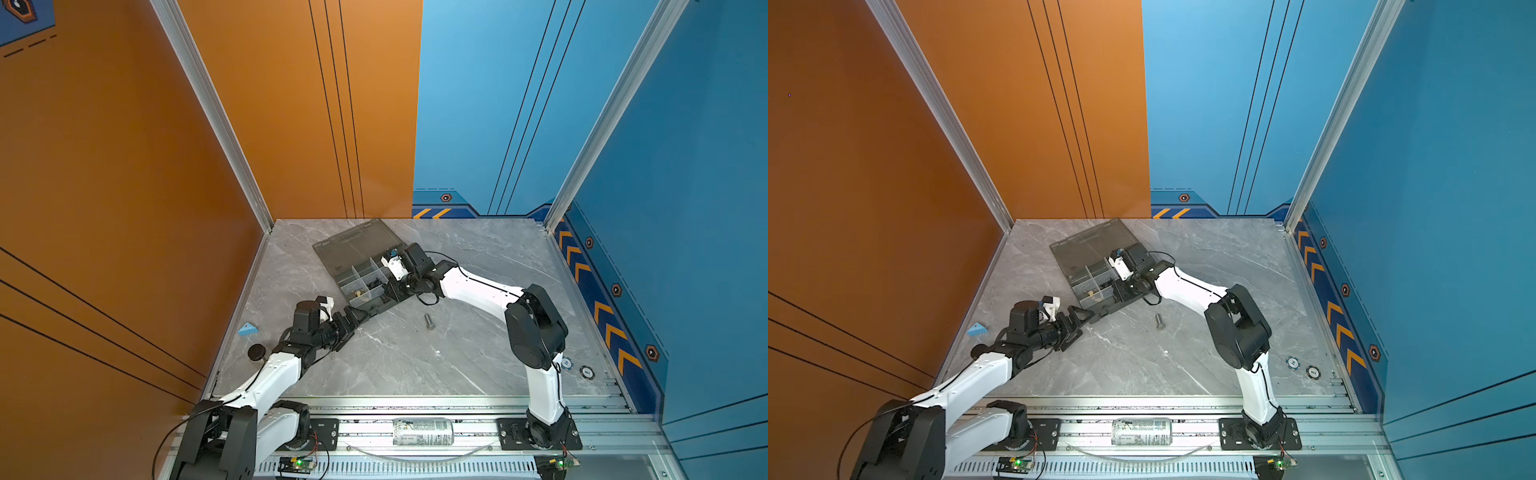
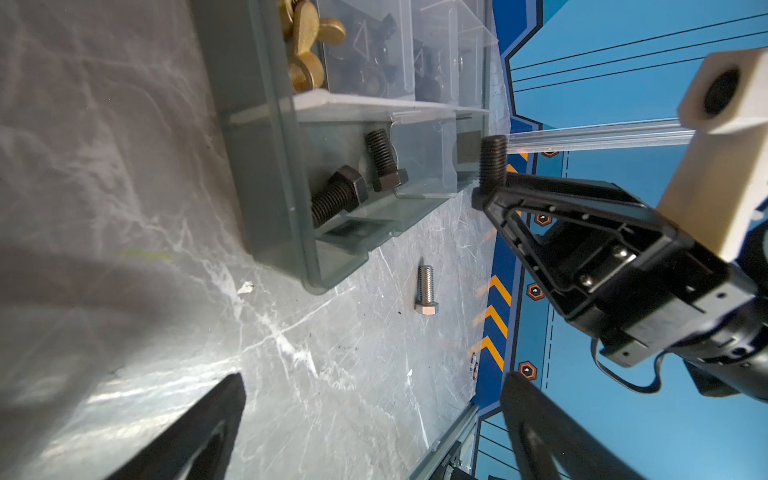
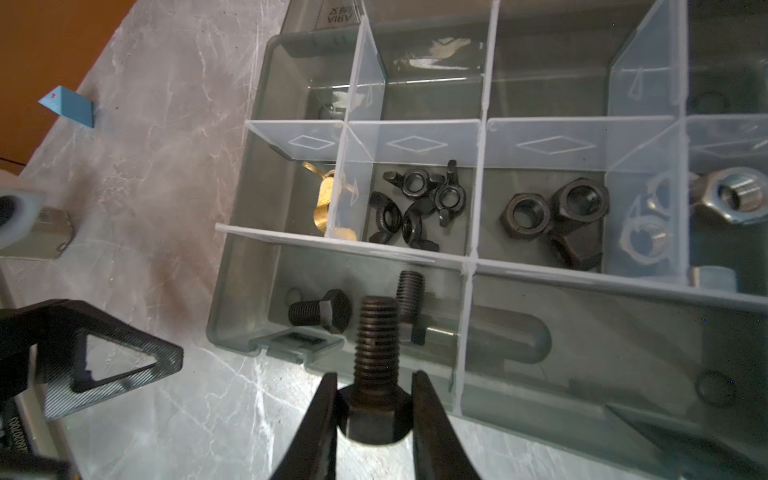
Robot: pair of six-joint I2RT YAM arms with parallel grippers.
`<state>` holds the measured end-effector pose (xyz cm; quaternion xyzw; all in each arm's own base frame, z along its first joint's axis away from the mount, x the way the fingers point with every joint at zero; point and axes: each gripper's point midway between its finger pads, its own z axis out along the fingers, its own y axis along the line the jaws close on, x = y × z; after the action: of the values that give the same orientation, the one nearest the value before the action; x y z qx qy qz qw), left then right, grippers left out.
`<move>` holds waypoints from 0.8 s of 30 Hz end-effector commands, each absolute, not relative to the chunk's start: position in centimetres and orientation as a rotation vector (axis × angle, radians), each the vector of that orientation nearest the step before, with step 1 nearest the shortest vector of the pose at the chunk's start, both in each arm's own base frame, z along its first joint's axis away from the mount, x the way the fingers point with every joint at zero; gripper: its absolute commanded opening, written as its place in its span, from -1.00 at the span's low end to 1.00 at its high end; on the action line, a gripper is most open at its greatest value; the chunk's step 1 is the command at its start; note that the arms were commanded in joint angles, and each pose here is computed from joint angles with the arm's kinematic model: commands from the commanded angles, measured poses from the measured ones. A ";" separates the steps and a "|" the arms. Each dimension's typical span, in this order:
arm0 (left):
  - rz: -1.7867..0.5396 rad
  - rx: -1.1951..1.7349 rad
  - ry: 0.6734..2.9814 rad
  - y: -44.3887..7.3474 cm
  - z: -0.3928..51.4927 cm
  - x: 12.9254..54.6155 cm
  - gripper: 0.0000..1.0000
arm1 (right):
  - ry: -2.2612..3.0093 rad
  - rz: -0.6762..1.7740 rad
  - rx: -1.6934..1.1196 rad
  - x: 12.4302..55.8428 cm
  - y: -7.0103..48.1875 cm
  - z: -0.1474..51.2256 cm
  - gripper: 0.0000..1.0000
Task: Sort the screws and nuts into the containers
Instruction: 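Lift the black bolt and carry it over the box with the right gripper, then open the right gripper to drop the black bolt into the long compartment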
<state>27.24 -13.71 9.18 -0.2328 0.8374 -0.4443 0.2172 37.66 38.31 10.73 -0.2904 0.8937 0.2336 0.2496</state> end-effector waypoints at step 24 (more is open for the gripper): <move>-1.256 -0.616 2.297 -13.8 9.7 27.1 0.95 | 2.460 0.511 -0.818 37.6 39.3 10.5 -0.20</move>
<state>27.22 -13.76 9.40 -0.2304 0.8362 -0.4468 0.2190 37.55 39.47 8.65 -0.2987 0.9047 0.1929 0.2346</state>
